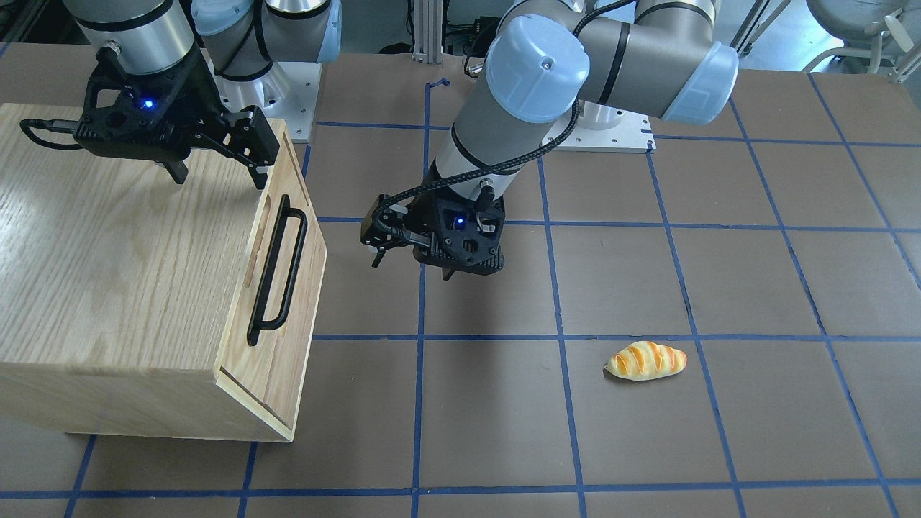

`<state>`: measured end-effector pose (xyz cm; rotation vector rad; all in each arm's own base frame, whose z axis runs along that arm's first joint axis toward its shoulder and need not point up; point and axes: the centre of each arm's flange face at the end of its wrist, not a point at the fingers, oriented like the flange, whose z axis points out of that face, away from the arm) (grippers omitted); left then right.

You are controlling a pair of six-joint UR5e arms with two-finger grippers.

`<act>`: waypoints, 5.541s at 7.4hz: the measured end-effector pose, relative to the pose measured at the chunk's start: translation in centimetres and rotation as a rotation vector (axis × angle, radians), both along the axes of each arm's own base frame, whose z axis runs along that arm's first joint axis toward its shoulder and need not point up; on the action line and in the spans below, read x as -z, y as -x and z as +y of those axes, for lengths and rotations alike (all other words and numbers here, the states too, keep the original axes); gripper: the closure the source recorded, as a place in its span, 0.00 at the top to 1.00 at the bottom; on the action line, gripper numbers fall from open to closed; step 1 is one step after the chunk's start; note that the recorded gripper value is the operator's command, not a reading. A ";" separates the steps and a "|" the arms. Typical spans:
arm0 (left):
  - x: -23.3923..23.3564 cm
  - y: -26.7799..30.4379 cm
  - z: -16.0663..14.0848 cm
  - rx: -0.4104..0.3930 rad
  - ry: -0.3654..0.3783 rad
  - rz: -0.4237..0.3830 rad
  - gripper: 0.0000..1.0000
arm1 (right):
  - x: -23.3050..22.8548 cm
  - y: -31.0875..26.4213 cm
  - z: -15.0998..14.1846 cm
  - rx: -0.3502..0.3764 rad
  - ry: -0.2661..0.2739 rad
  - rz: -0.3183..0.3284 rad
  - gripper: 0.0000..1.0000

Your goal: Open upper drawer

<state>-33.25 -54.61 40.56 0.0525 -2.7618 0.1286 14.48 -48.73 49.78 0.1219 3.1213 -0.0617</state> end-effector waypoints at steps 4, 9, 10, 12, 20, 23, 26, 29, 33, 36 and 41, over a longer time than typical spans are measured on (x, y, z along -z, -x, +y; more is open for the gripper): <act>0.6 4.3 -0.5 -0.022 -0.004 0.082 1.00 | 0.0 0.0 0.0 0.000 0.000 0.001 1.00; 2.1 7.7 0.0 -0.043 -0.028 0.119 1.00 | 0.0 0.0 0.0 0.000 0.000 0.000 1.00; 2.1 8.0 0.0 -0.055 -0.042 0.134 1.00 | 0.0 0.0 0.0 0.000 0.000 0.000 1.00; 2.1 8.9 0.6 -0.069 -0.061 0.144 1.00 | 0.0 0.0 0.0 0.000 0.000 0.000 1.00; 4.3 9.6 0.3 -0.075 -0.095 0.130 1.00 | 0.0 0.0 0.0 0.000 0.000 0.001 1.00; 4.6 9.6 0.1 -0.074 -0.091 0.117 1.00 | 0.0 0.0 0.0 0.000 0.000 0.001 1.00; 4.6 9.3 -0.1 -0.071 -0.070 0.091 1.00 | 0.0 0.0 0.0 0.000 0.000 0.000 1.00; 4.2 9.1 -0.5 -0.070 -0.041 0.060 1.00 | 0.0 0.0 0.0 0.000 0.000 0.000 1.00; 3.7 8.9 -0.5 -0.072 -0.035 0.051 1.00 | 0.0 0.0 0.0 0.000 0.000 0.001 1.00; 3.7 8.5 -0.7 -0.067 -0.014 0.020 1.00 | 0.0 0.0 0.0 0.001 0.000 0.000 1.00; 3.2 7.4 -0.9 -0.067 -0.006 -0.017 1.00 | 0.0 0.0 0.0 0.000 0.000 0.001 1.00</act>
